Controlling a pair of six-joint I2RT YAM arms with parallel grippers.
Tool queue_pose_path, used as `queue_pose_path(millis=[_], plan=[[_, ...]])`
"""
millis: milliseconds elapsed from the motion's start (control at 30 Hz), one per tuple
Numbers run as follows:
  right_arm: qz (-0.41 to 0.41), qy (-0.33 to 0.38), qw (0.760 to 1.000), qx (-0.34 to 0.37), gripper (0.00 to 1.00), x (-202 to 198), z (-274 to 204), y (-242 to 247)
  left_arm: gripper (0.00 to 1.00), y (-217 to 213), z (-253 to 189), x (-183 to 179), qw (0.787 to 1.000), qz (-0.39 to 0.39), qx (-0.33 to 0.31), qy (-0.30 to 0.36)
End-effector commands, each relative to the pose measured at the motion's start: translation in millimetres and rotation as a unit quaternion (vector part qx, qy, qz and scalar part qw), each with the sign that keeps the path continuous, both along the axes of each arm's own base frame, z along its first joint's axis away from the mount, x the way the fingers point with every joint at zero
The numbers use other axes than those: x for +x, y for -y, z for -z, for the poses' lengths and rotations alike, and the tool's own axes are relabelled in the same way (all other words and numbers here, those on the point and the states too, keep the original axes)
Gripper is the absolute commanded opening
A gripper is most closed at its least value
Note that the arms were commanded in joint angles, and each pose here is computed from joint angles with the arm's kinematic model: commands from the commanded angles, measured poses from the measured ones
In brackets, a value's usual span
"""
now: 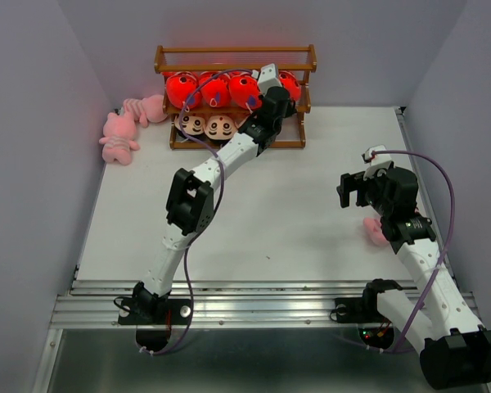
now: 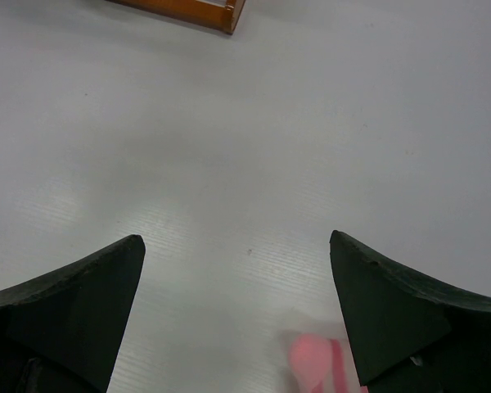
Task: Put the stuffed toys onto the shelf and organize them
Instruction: Place the stuffed toy onto shelf
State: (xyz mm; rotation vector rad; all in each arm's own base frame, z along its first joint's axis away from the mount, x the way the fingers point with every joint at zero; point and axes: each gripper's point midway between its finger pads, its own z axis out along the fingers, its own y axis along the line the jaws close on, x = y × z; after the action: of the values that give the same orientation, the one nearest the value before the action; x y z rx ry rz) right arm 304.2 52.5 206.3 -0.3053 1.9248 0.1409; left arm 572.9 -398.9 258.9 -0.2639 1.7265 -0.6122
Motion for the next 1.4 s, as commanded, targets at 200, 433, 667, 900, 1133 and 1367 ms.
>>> queue_pose_path(millis=[200, 433, 667, 900, 1133, 1367], plan=[[0.006, 0.030, 1.000, -0.005, 1.00, 8.6, -10.7, 3.5, 0.00, -8.7, -88.0, -24.1, 0.997, 0.002, -0.034, 0.071], [0.007, 0.029, 1.000, -0.006, 1.00, 8.9, -10.2, 4.0, 0.00, -8.3, -74.5, -26.3, 0.998, 0.004, -0.021, 0.062], [0.008, 0.029, 1.000, -0.007, 1.00, 8.6, -9.9, 4.4, 0.00, -7.1, -60.9, -23.5, 0.999, 0.008, -0.007, 0.052], [0.008, 0.029, 1.000, -0.007, 1.00, 8.9, -10.2, 4.4, 0.45, -7.4, -64.2, -25.1, 0.999, 0.011, -0.005, 0.051], [0.008, 0.029, 1.000, -0.007, 1.00, 9.1, -9.4, 4.4, 0.65, -7.5, -78.9, -33.2, 0.998, 0.028, -0.004, 0.062], [0.008, 0.027, 1.000, -0.010, 1.00, 9.4, -8.1, 4.8, 0.88, -8.2, -104.0, -57.3, 0.993, 0.077, 0.007, 0.084]])
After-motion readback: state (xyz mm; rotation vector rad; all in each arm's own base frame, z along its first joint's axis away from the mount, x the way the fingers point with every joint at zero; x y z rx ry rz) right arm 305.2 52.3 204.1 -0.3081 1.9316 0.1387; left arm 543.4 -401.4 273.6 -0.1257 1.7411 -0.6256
